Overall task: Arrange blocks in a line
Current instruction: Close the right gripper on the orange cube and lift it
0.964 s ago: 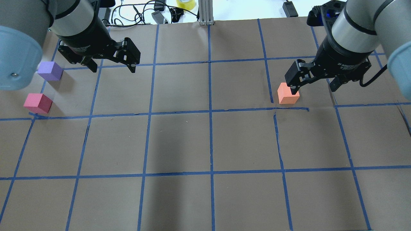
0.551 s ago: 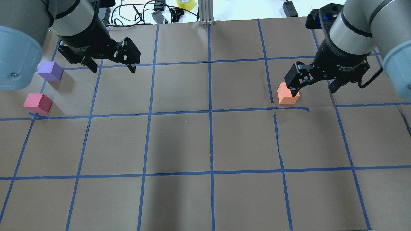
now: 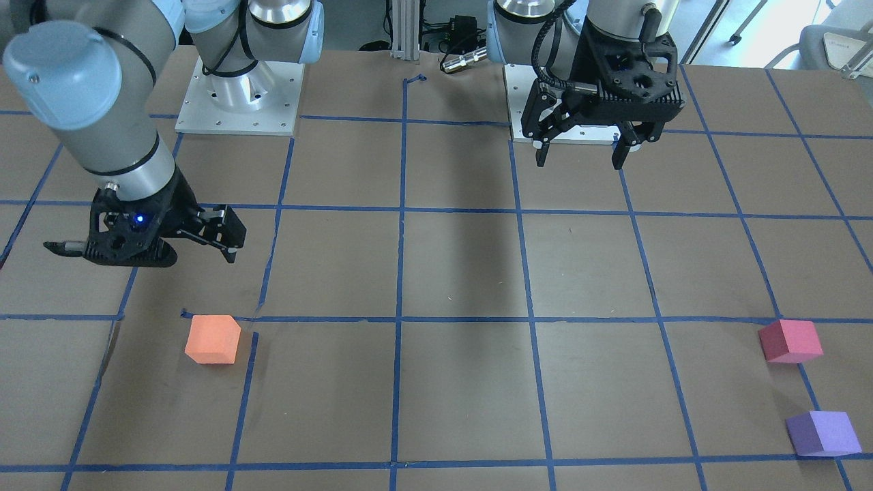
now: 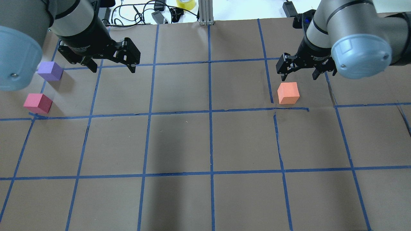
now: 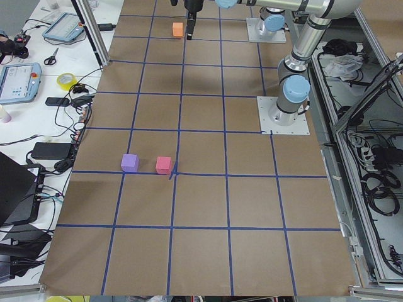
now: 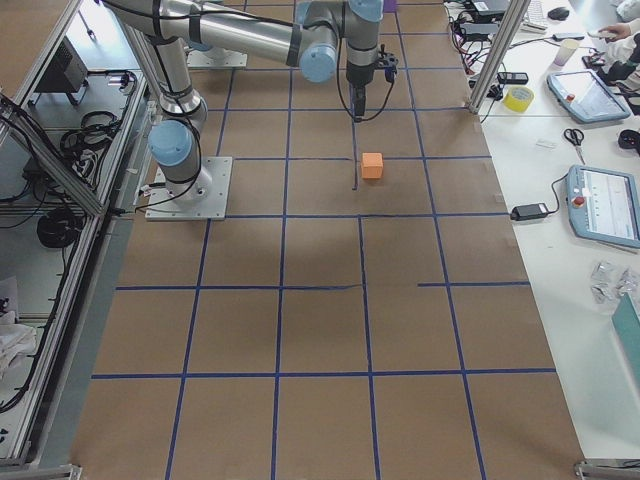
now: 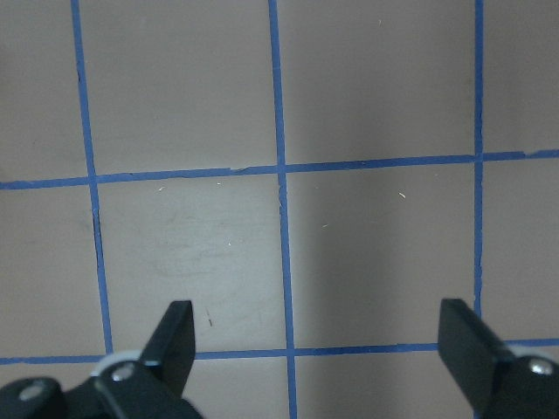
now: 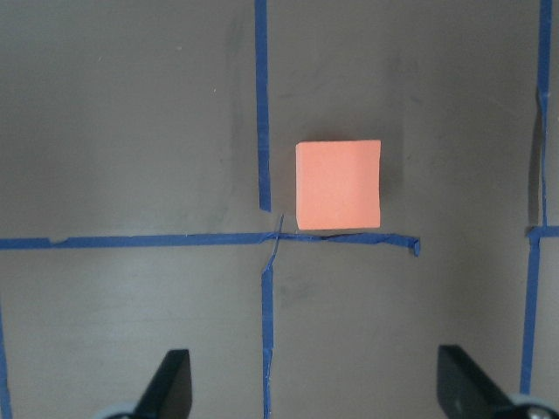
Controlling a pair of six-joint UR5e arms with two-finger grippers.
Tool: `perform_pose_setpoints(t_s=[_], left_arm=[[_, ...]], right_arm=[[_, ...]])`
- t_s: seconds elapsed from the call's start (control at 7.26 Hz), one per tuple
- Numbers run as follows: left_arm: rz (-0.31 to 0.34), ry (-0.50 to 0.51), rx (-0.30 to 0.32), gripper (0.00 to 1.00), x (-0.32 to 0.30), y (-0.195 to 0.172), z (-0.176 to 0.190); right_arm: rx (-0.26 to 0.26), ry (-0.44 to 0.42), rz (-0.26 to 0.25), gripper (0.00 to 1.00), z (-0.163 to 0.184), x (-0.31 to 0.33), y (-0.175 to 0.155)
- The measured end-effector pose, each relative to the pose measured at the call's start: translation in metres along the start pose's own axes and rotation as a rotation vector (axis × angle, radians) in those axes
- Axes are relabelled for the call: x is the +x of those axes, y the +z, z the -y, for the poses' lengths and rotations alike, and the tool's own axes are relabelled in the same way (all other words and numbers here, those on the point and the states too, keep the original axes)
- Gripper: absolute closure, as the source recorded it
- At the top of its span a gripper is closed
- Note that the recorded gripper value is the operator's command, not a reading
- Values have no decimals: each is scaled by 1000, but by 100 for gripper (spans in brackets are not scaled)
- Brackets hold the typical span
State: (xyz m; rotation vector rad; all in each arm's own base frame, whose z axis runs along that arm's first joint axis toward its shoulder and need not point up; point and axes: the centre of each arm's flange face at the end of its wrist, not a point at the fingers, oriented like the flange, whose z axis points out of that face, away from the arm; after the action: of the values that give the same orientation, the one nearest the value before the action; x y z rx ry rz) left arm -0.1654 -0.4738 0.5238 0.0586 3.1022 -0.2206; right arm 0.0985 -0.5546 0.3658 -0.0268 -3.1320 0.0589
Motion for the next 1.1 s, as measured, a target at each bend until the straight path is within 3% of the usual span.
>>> perform_pose_setpoints(t_s=[0.28,0.96,1.1], left_arm=[[0,0,0,0,0,0,0],[0,-1,1,0,-1,0,0],[0,-1,1,0,0,-1,0]], right_arm=[[-28,31,1,0,31,17,61],[-90,55,9,0,60,33,164],[-106,52,11,11,60,33,177]])
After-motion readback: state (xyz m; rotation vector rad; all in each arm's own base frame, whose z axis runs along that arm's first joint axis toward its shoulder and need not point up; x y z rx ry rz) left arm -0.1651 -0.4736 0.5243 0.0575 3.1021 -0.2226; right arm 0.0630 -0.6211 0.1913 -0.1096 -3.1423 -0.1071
